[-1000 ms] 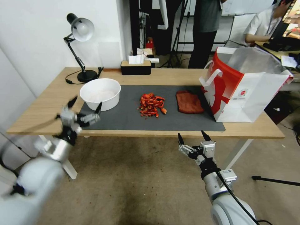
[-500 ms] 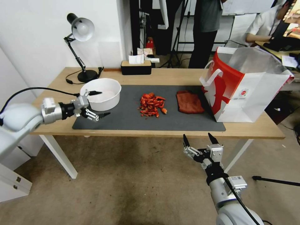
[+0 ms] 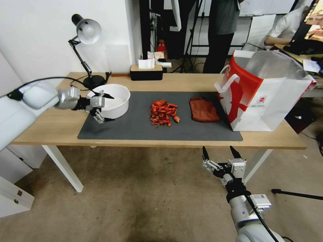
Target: Sweep shrimp from table into container with towel, then put container into takeout bag.
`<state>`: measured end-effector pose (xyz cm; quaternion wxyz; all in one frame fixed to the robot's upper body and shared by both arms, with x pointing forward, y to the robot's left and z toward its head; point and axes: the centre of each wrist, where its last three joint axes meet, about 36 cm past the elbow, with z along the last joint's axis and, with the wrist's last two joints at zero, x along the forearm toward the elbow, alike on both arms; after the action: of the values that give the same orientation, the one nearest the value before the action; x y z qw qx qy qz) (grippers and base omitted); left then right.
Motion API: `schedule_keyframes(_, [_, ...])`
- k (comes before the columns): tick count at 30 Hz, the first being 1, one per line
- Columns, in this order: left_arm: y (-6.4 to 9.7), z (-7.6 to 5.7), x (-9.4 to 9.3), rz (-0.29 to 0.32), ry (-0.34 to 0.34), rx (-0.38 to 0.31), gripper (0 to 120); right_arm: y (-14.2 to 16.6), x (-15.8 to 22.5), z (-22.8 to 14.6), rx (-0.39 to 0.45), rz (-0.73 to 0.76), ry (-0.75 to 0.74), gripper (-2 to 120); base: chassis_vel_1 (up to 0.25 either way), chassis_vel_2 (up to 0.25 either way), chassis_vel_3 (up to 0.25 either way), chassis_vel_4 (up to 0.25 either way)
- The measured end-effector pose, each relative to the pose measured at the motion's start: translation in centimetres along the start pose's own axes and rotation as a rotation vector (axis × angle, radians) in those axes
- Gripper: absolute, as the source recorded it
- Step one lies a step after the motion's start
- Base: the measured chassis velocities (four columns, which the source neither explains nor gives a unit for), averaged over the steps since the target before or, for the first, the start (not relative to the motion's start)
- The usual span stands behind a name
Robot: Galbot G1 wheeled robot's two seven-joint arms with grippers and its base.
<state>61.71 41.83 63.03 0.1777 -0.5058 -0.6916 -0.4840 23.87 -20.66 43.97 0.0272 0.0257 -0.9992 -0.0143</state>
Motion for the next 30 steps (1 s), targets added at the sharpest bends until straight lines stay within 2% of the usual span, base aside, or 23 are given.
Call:
schedule_keyframes(4, [1.0, 0.0, 0.1, 0.031, 0.05, -0.024, 100, 0.0, 0.0, 0.1, -0.003, 0.004, -0.001, 100, 0.0, 0.0, 0.0, 0.0])
schedule_keyframes(6, [2.6, -0.1, -0.2, 0.084, 0.111, -0.066, 100, 0.1, 0.0, 0.3, -0.008, 0.007, -0.001, 100, 0.0, 0.0, 0.0, 0.0])
schedule_keyframes(8, [3.0, 0.0, -0.3, 0.098, 0.127, -0.076, 100, 0.1, 0.0, 0.4, -0.009, 0.009, -0.002, 100, 0.0, 0.0, 0.0, 0.0])
schedule_keyframes(10, [4.3, -0.1, -0.9, 0.15, 0.172, -0.106, 100, 0.1, -0.1, 0.7, -0.009, 0.015, -0.002, 100, 0.0, 0.0, 0.0, 0.0])
schedule_keyframes(15, [5.0, -0.4, -1.7, 0.177, 0.181, -0.12, 100, 0.0, 0.0, 1.0, -0.006, 0.018, 0.0, 100, 0.0, 0.0, 0.0, 0.0])
schedule_keyframes(18, [5.5, -0.8, -2.9, 0.232, 0.196, -0.142, 100, -0.2, -0.2, 1.3, -0.004, 0.023, -0.003, 100, 0.0, 0.0, 0.0, 0.0])
schedule_keyframes(21, [5.7, -0.8, -3.2, 0.244, 0.204, -0.148, 100, -0.2, -0.2, 1.3, -0.004, 0.024, -0.005, 100, 0.0, 0.0, 0.0, 0.0])
schedule_keyframes(24, [6.9, -1.1, -4.3, 0.273, 0.217, -0.165, 86, -0.3, -0.4, 1.2, -0.007, 0.029, -0.016, 100, 0.0, 0.0, 0.0, 0.0])
schedule_keyframes(25, [6.9, -1.1, -4.3, 0.273, 0.217, -0.165, 86, -0.3, -0.4, 1.2, -0.007, 0.029, -0.016, 100, 0.0, 0.0, 0.0, 0.0])
schedule_keyframes(27, [7.9, -1.5, -5.0, 0.298, 0.205, -0.17, 74, -0.4, -0.5, 1.2, -0.007, 0.033, -0.024, 100, 0.0, 0.0, 0.0, 0.0])
schedule_keyframes(28, [7.9, -1.5, -5.0, 0.298, 0.205, -0.17, 74, -0.4, -0.5, 1.2, -0.007, 0.033, -0.024, 100, 0.0, 0.0, 0.0, 0.0])
schedule_keyframes(30, [8.3, -1.3, -5.1, 0.309, 0.204, -0.164, 66, -0.5, -0.5, 1.2, -0.007, 0.038, -0.026, 100, 0.0, 0.0, 0.0, 0.0])
